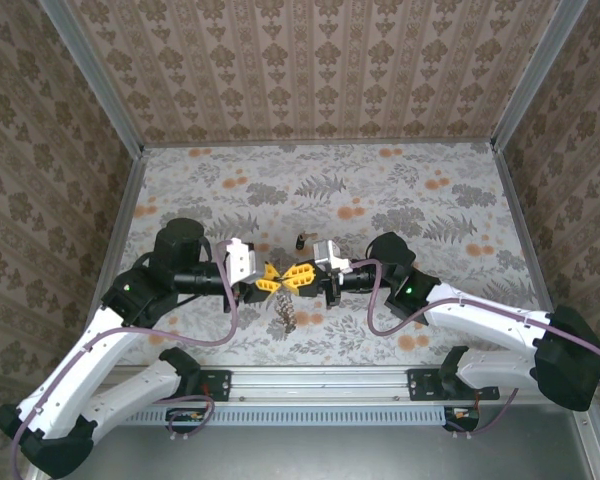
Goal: Put the keys on the keyring
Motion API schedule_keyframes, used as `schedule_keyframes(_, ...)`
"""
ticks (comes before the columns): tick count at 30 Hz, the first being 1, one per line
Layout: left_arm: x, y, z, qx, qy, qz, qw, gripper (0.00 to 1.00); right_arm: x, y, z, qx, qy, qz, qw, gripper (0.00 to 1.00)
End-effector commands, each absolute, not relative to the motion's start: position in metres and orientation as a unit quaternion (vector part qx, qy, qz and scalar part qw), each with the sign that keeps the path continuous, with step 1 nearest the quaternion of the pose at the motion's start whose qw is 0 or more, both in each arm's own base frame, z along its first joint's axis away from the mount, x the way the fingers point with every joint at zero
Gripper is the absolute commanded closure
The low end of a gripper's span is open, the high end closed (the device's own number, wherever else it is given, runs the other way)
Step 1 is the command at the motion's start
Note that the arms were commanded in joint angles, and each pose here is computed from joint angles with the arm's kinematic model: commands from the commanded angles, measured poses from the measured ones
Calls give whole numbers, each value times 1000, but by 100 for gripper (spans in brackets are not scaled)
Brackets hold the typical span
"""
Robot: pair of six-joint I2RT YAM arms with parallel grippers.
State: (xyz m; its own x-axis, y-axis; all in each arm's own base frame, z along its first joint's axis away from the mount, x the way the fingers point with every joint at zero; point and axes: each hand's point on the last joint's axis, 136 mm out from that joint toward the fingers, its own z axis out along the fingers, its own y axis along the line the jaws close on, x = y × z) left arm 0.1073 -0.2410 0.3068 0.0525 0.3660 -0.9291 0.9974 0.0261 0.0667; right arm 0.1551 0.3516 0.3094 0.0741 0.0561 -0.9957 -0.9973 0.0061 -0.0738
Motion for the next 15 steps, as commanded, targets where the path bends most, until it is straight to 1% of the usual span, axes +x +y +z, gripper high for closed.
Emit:
schedule_keyframes(1, 106, -245, 315, 586, 565, -389, 431, 83, 148, 351, 327, -508, 439, 495, 552, 100)
schedule_keyframes(3, 104, -247, 317, 588, 558, -396, 431, 88, 147, 352, 326, -510, 438, 494, 551, 100)
schedule_keyframes(5, 104, -247, 316, 590, 558, -397, 428, 100, 147, 352, 328, -508, 436, 495, 554, 100)
schedule_keyframes(8, 104, -245, 313, 593, 564, -390, 423, 100, 151, 351, 328, -501, 441, 488, 563, 99)
schedule_keyframes(9, 106, -244, 311, 593, 568, -384, 422, 100, 153, 349, 328, -497, 445, 482, 568, 86)
schedule_keyframes(10, 107, -243, 310, 592, 572, -376, 425, 100, 156, 348, 326, -494, 452, 473, 572, 79)
schedule_keyframes(13, 114, -236, 305, 591, 590, -345, 428, 100, 168, 342, 316, -497, 479, 434, 578, 74)
schedule_keyframes(14, 117, -234, 301, 591, 599, -332, 425, 100, 174, 339, 312, -495, 496, 418, 578, 70)
schedule_keyframes(15, 119, -230, 295, 592, 610, -320, 419, 100, 178, 336, 307, -499, 506, 398, 580, 68)
